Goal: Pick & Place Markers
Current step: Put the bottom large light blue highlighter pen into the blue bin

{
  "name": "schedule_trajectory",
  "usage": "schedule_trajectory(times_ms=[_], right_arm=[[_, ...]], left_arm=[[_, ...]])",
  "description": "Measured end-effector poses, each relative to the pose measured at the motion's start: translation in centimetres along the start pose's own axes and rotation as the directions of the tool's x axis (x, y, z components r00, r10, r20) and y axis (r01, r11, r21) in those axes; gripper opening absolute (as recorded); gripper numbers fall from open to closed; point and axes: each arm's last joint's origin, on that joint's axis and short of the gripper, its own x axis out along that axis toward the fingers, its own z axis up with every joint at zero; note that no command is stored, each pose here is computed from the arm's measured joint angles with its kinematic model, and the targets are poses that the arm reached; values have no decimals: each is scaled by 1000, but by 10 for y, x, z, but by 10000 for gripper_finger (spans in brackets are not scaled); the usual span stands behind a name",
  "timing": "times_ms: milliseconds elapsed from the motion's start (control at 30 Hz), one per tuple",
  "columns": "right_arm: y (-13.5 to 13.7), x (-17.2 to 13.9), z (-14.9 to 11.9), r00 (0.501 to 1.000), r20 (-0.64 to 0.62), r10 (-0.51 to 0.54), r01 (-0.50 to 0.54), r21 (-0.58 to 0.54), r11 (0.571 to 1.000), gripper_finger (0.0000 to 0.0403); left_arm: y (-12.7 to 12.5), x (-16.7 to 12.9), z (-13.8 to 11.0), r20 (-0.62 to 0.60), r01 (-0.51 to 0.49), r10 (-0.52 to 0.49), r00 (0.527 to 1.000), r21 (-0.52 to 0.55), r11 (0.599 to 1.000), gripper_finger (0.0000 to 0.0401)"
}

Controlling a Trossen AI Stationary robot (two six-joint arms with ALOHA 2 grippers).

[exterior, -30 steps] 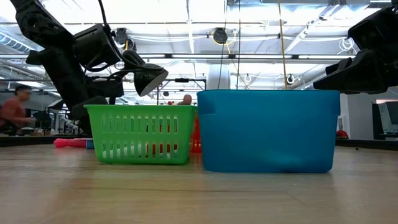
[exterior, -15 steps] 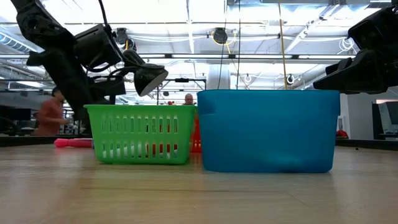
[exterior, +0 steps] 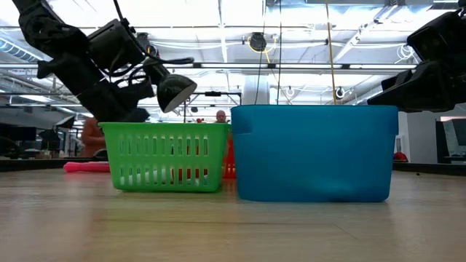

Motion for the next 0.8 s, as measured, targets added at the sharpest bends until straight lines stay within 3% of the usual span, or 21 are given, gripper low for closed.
schedule_trajectory(times_ms=[467, 633, 800], right_arm=[[0, 0, 0, 1000, 2, -2, 2, 1, 1000, 0], [0, 0, 0, 1000, 3, -2, 2, -2, 1000, 0], [0, 0, 1, 1000, 6, -2, 2, 0, 1000, 0]], left_arm=[[0, 0, 26, 232, -6, 2, 973, 15, 1000, 69], [1, -2, 46, 371, 109, -101, 923, 0, 994, 76], [2, -4, 73, 330, 146, -145, 933, 21, 989, 69]])
